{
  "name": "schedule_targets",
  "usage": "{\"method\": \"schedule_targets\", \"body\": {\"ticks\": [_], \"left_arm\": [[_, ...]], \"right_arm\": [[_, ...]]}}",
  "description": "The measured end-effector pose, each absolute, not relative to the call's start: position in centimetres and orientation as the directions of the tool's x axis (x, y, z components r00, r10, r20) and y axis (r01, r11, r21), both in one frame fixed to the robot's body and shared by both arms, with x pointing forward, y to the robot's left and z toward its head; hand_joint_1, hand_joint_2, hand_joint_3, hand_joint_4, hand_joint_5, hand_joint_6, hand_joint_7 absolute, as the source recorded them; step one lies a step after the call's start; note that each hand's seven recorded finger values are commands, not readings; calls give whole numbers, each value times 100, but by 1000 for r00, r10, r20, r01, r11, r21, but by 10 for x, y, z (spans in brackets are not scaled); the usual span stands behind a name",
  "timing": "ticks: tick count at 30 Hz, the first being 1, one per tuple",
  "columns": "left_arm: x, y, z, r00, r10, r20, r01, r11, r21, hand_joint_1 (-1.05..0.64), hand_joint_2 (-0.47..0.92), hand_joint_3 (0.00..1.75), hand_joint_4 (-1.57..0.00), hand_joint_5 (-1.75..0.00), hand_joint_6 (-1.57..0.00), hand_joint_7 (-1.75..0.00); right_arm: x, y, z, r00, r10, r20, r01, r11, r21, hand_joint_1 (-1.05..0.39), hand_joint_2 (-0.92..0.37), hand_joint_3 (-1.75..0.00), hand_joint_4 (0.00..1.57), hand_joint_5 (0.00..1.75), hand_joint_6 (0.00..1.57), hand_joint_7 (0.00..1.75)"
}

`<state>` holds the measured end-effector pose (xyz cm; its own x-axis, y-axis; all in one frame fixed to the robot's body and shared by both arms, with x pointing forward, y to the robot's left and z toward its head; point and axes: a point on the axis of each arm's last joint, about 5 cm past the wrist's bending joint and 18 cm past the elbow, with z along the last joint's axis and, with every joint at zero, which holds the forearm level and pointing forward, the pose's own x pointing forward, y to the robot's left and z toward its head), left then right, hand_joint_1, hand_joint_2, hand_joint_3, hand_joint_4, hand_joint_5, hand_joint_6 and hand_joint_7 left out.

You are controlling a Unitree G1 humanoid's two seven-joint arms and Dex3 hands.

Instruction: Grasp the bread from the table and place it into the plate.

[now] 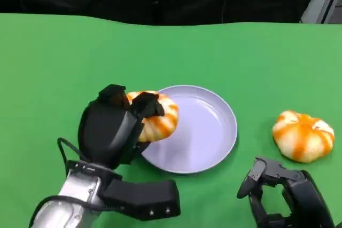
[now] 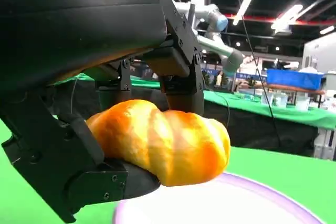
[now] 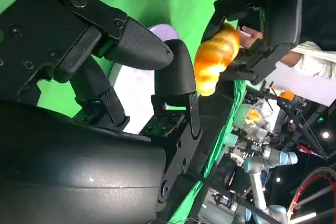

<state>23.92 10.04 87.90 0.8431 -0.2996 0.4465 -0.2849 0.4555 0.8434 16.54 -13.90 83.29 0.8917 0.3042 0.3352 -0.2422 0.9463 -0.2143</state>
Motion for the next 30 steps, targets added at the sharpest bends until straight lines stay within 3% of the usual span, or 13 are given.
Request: {"method": "schedule_targets", "body": {"ticks": [14, 17, 19, 21, 23, 24, 26, 30], "left_arm": [[253, 82, 874, 856, -338, 391, -211, 463, 861, -19, 44, 106, -89, -161, -90, -102], [256, 78, 873, 861, -340, 377, -193, 468, 862, -21, 49, 93, -84, -153, -87, -88], [258, 76, 874, 864, -339, 371, -182, 476, 860, -23, 61, 69, -74, -151, -85, -66], [259, 73, 875, 870, -354, 343, -150, 472, 869, -29, 80, 37, -58, -132, -73, -43], [259, 72, 876, 882, -378, 281, -86, 457, 885, -35, 89, 20, -46, -114, -63, -28], [259, 71, 876, 888, -392, 242, -50, 440, 896, -35, 91, 18, -44, -111, -62, -26], [258, 71, 876, 893, -413, 182, 4, 410, 912, -56, 92, 25, -30, -80, -49, -12], [259, 70, 880, 892, -442, 97, 77, 359, 930, -73, 92, 34, -16, -63, -36, -3]], "right_arm": [[162, -139, 832, 896, 303, 324, -243, 946, -213, -57, -31, -147, 91, 175, 84, 148], [162, -139, 832, 896, 306, 323, -246, 946, -212, -56, -31, -146, 91, 175, 84, 148], [162, -139, 832, 896, 306, 322, -247, 946, -212, -56, -32, -146, 91, 175, 84, 148], [162, -139, 832, 896, 306, 322, -247, 945, -212, -57, -32, -144, 91, 175, 84, 148], [161, -139, 832, 896, 308, 321, -248, 945, -212, -57, -32, -144, 91, 175, 84, 148], [161, -139, 832, 896, 308, 321, -249, 945, -212, -57, -33, -143, 91, 175, 84, 148], [161, -139, 832, 896, 308, 321, -249, 945, -212, -57, -33, -144, 92, 175, 85, 148], [161, -139, 832, 896, 307, 321, -248, 945, -212, -55, -32, -147, 91, 175, 85, 148]]}}
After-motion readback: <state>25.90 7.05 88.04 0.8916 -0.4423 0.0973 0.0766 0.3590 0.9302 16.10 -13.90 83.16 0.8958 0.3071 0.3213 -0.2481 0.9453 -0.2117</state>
